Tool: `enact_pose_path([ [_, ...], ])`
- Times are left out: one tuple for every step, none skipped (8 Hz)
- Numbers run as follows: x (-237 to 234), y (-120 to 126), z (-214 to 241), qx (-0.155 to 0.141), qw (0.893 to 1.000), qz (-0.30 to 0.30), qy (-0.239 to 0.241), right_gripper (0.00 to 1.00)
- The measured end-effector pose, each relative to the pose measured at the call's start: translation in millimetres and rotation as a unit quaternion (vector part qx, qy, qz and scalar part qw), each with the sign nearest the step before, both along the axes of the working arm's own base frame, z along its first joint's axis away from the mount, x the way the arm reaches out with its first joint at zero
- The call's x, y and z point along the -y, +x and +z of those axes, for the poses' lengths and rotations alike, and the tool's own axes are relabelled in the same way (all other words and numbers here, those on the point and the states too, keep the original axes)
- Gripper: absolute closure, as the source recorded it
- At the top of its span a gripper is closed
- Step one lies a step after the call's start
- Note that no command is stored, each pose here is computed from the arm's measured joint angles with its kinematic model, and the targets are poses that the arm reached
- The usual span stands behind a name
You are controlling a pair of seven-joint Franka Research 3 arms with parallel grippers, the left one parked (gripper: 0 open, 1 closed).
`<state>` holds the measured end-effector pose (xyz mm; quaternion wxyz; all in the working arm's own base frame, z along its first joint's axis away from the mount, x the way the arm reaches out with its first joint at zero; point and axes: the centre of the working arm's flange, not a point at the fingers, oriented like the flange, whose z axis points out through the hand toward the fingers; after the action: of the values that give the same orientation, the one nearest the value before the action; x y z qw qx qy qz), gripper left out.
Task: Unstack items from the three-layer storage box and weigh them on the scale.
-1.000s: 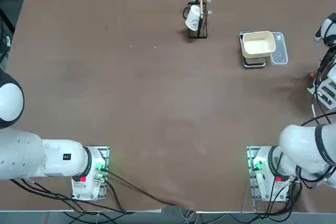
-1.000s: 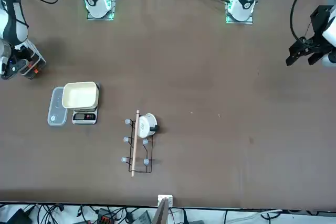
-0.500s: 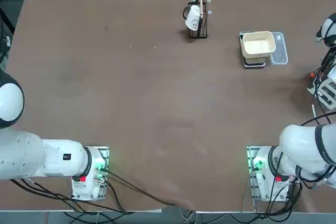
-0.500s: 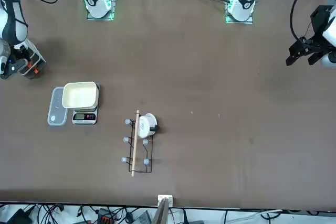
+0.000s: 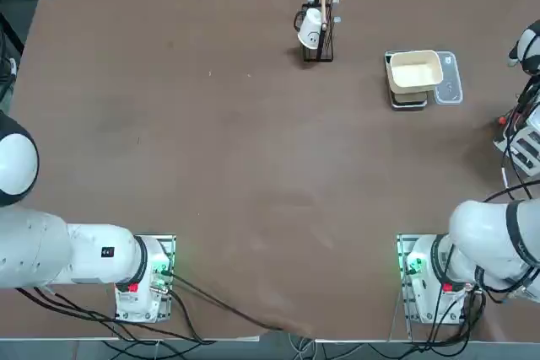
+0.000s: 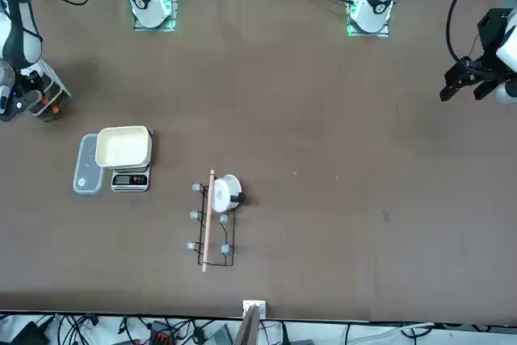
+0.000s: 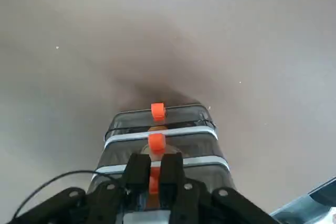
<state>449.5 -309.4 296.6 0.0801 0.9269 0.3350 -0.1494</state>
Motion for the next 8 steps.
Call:
enact_pose_path([
  [0.2,-0.1,0.1,0.000,1.000,0.000,0.000,0.86],
  [0.1,-0.1,0.1,0.000,1.000,0.000,0.000,0.86],
  [-0.7,0.3,-0.1,0.000,1.000,0.000,0.000,0.86],
  [-2.6,1.4,-0.7,0.000,1.000,0.002,0.001,0.86],
  [-8.3,5.0,-1.4,0.000,1.000,0.005,0.001,0.86],
  [-19.0,11.9,-1.8,0.001,1.000,0.011,0.000,0.86],
  [-34.1,21.3,-1.6,0.005,1.000,0.017,-0.002,0.86],
  [-49.6,30.5,-1.2,0.008,1.000,0.023,-0.005,0.86],
])
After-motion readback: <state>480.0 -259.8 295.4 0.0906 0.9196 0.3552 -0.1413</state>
